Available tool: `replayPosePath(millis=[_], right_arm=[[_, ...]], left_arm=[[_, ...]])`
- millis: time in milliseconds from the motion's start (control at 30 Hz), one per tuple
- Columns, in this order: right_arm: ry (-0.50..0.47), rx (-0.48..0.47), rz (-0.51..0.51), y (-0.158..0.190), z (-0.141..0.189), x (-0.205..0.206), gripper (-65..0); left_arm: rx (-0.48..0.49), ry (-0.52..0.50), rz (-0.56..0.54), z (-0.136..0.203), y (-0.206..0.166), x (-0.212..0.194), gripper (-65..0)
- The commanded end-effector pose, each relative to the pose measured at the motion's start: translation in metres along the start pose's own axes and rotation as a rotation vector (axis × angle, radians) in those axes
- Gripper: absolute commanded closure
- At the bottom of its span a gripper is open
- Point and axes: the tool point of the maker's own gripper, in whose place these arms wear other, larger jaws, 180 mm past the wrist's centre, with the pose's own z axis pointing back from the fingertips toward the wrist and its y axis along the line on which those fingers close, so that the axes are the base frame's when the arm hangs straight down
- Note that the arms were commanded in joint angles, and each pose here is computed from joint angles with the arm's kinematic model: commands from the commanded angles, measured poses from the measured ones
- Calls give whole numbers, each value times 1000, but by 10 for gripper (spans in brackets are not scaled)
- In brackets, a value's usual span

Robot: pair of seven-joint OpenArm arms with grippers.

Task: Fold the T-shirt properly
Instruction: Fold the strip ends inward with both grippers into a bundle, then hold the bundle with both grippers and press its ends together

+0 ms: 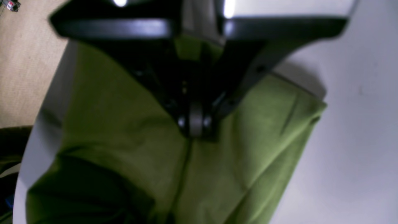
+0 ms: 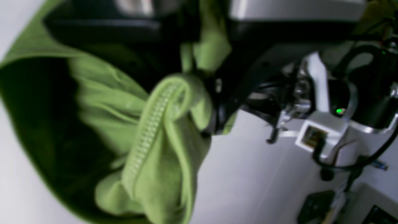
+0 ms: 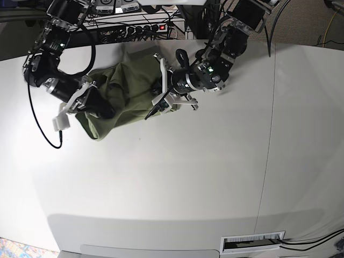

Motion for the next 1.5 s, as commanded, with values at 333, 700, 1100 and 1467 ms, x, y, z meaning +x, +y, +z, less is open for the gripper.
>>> replayPosePath(millis=[333, 700, 1100, 1467], right_arm=[[71, 234, 41, 72, -58, -16, 0], [140, 199, 70, 69, -65, -29, 0], [135, 167, 79, 64, -66, -28, 0], [101, 153, 84, 63, -69, -23, 0]], left_arm=[[48, 185, -47, 1, 7, -41, 0], [159, 186, -101, 13, 25, -27, 0], [299, 139, -124, 29, 45, -4, -65], [285, 57, -91, 37, 38, 18, -65]])
